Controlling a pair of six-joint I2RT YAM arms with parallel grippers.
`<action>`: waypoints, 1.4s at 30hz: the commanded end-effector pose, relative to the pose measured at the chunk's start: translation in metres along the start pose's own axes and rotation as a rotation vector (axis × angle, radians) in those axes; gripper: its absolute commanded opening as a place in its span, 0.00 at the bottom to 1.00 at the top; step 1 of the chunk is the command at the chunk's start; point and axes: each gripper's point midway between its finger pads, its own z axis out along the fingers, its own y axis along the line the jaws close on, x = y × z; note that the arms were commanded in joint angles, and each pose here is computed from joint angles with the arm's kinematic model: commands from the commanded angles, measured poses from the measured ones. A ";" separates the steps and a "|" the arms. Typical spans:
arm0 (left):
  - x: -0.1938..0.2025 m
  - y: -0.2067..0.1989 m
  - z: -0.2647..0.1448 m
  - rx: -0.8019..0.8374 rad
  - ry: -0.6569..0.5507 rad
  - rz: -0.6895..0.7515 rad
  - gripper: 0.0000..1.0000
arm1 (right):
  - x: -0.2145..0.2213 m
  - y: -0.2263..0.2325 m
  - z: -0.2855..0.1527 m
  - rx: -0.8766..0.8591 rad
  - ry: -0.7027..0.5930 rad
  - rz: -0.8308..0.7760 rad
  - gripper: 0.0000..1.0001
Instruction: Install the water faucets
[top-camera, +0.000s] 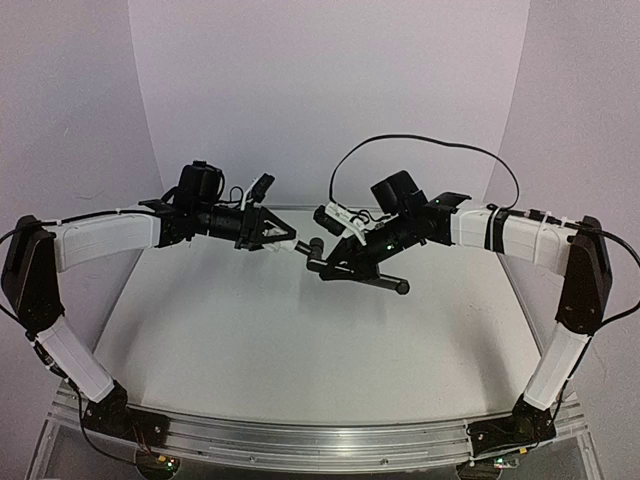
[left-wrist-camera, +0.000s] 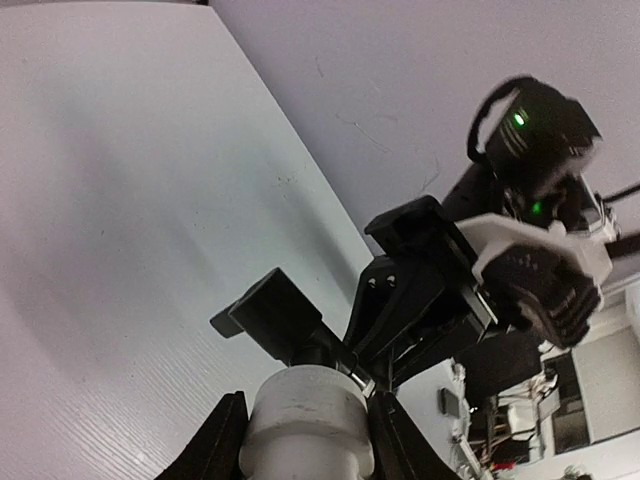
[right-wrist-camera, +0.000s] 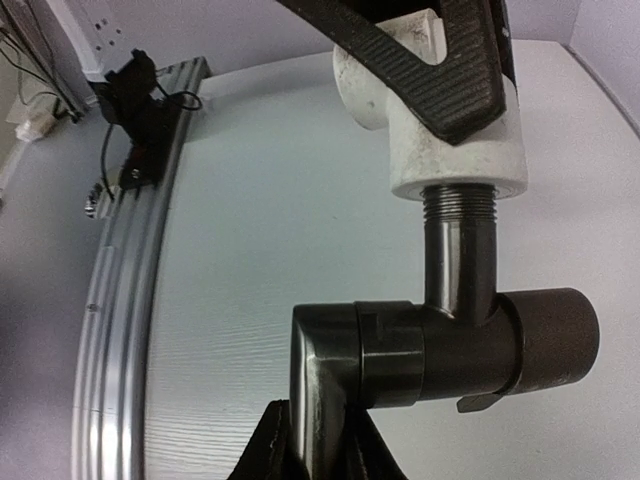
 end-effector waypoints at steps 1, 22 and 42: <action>-0.012 -0.065 -0.006 0.093 -0.056 0.453 0.14 | -0.093 0.108 -0.040 -0.515 -0.331 -0.196 0.00; -0.017 -0.091 -0.030 -0.030 -0.189 0.738 0.74 | -0.083 0.088 -0.028 -0.379 -0.288 -0.212 0.00; -0.016 -0.038 -0.061 -0.279 -0.291 0.378 0.92 | -0.030 -0.005 -0.040 0.238 -0.078 -0.202 0.00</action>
